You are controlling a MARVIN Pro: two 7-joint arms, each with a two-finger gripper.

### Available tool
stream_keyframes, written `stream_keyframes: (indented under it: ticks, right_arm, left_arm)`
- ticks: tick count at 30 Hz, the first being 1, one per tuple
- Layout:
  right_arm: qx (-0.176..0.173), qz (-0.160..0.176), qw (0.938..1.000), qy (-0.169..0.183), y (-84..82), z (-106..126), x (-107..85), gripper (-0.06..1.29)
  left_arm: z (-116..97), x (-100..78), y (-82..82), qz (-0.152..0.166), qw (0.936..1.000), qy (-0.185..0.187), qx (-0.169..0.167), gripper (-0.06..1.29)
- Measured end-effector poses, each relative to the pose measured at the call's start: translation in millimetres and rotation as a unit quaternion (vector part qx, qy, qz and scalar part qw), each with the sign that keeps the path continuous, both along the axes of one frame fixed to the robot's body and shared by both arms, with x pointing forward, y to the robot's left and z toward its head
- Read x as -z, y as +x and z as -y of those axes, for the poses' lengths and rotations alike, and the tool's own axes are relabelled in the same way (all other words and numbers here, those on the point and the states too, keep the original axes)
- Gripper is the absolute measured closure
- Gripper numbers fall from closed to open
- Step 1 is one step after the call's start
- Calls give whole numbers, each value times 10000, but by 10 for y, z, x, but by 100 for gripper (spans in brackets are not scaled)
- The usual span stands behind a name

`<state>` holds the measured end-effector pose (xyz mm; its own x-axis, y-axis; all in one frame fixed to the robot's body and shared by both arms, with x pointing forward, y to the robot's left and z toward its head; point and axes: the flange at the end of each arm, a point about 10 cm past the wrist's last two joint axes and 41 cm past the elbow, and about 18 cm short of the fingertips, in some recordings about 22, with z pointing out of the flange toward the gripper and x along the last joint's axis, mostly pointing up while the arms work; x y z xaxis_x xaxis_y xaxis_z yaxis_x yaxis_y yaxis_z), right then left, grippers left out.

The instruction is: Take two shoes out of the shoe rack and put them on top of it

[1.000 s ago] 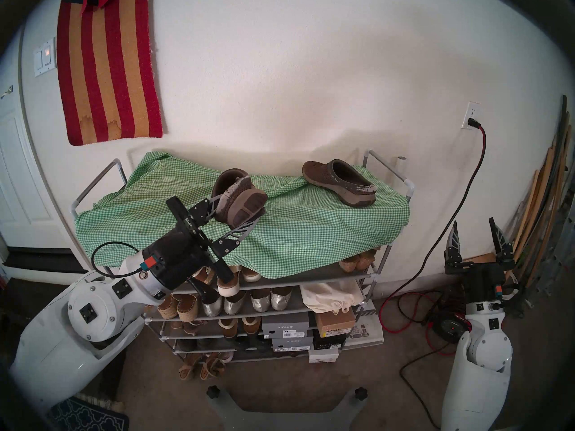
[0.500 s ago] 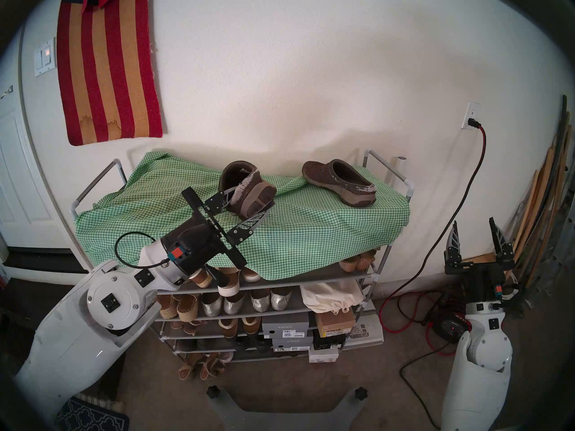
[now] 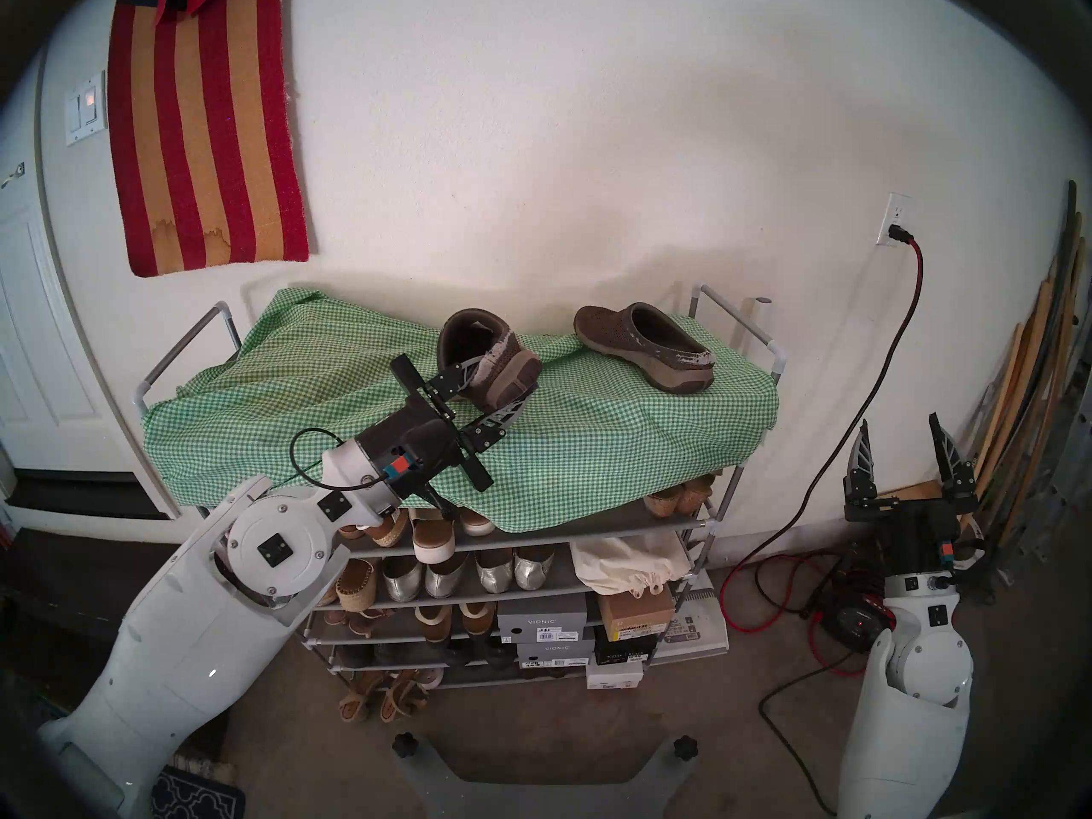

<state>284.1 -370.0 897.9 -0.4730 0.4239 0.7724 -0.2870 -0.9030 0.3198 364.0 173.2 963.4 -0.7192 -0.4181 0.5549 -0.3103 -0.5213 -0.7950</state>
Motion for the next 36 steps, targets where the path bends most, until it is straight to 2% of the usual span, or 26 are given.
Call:
stream_keyframes:
  ticks: [12, 24, 26, 29, 30, 31, 36]
  right_arm:
    - [0, 1, 10000, 0, 0, 0, 0, 0]
    - [1, 0, 10000, -1, 0, 1, -1, 0]
    - [1, 0, 10000, -2, 0, 1, -1, 0]
    - [1, 0, 10000, -2, 0, 1, -1, 0]
    - [1, -1, 10000, -2, 0, 1, -1, 0]
    - [2, -1, 10000, -2, 0, 1, -1, 0]
    - [1, 0, 10000, -3, 0, 1, -1, 0]
  left_arm:
    - [69, 217, 500, 106, 9970, 677, -359, 74]
    - [256, 180, 787, 422, 9954, 838, -192, 73]
    - [263, 139, 825, 424, 9950, 886, -190, 68]
    - [260, 41, 844, 372, 9946, 958, -175, 37]
    - [261, 29, 836, 340, 9944, 989, -167, 35]
    - [260, 3, 816, 277, 9938, 1064, -146, 27]
    - [230, -95, 625, 75, 9897, 1424, 78, 19]
